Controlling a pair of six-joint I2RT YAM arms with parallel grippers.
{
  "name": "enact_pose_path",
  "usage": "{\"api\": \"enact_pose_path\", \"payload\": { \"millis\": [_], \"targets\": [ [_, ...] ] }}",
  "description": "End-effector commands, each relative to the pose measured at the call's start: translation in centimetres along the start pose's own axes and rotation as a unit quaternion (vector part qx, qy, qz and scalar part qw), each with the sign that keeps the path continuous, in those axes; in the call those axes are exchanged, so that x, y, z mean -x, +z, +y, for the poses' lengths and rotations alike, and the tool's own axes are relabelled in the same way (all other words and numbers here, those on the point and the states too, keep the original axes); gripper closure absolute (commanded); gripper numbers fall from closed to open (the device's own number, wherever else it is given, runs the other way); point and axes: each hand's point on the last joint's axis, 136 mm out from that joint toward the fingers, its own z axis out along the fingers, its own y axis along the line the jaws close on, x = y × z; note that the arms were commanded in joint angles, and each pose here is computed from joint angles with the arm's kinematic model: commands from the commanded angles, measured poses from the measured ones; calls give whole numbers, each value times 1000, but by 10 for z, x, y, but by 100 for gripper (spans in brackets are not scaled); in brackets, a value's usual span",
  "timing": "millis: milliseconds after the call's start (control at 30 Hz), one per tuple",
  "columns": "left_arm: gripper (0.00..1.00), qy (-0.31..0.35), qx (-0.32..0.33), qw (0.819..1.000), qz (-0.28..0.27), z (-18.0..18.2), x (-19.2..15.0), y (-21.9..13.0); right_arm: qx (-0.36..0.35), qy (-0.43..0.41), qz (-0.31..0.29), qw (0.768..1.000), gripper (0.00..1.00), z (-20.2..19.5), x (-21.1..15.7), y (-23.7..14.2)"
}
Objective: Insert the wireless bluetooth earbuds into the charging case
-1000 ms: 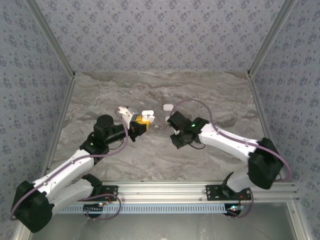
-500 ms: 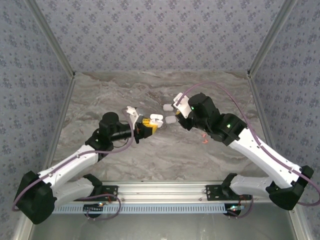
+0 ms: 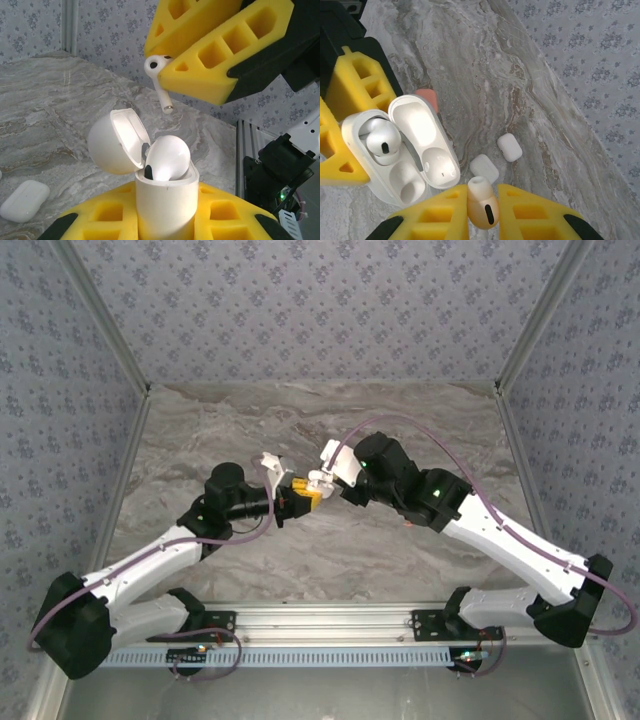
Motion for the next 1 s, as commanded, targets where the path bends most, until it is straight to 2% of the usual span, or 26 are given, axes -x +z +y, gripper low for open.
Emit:
{"api": "enact_pose_path", "payload": {
  "millis": [0,967],
  "targets": [
    [100,21,-19,999,-28,-11,25,1,-6,-14,-7,1000,80,-1,8,1],
    [100,21,-4,1000,-20,-6,21,1,47,-47,28,997,80,28,-11,8]
  ]
}}
